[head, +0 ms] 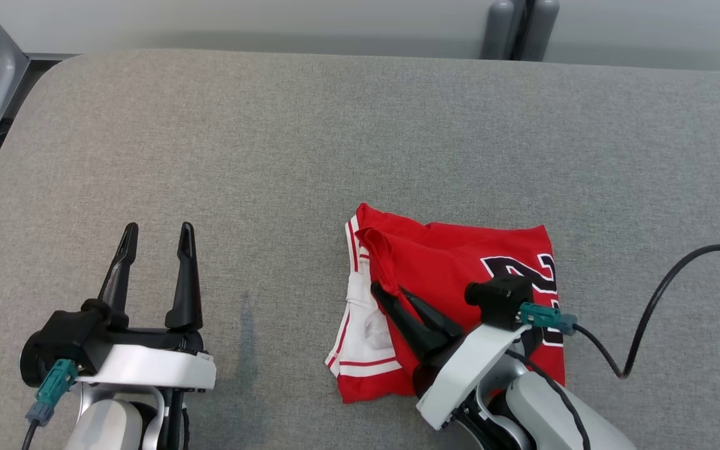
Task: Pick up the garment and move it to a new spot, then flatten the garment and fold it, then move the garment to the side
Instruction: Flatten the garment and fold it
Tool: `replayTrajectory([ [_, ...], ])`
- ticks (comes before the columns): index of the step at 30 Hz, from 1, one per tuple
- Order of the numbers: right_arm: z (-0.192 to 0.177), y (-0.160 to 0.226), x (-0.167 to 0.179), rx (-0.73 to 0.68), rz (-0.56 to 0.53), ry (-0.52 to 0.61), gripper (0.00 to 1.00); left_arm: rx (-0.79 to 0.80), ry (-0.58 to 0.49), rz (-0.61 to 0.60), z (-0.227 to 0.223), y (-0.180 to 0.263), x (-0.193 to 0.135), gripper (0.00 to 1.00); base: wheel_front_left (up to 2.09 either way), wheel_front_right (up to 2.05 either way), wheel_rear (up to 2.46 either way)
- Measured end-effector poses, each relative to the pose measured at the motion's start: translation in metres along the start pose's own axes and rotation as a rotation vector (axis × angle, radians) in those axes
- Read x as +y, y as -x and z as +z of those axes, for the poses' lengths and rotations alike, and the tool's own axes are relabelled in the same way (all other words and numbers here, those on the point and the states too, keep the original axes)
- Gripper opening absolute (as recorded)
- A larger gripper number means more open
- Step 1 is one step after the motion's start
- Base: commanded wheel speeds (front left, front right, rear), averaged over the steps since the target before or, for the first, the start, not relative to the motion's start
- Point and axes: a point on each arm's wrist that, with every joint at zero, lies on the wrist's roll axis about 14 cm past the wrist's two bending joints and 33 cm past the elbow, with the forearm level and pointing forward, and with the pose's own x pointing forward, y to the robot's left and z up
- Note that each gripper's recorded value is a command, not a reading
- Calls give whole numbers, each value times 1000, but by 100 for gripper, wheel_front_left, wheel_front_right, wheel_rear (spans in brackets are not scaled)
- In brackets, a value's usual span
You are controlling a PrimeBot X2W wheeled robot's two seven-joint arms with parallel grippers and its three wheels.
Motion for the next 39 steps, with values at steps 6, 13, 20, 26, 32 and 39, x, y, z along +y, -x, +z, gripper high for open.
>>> replayTrajectory([
  [6,-3,-7,-22,-14,-47,24,0,2,-2,-1,-2,-4,-1,100,0,0,0],
  [13,3,-16,-8,-47,6,-5,100,10,-1,-13,-6,-7,-4,100,0,0,0],
  [20,42,-16,-13,-167,-3,43,100,-2,-3,-25,-3,-9,-8,100,0,0,0],
  [26,92,22,-76,-295,-195,171,100,-10,0,-22,0,-8,-8,100,0,0,0],
  [32,105,79,-127,-333,-393,235,100,-13,0,-21,1,-5,-9,100,0,0,0],
  [39,112,148,-157,-366,-588,289,100,-30,-22,-23,9,-2,-5,100,0,0,0],
])
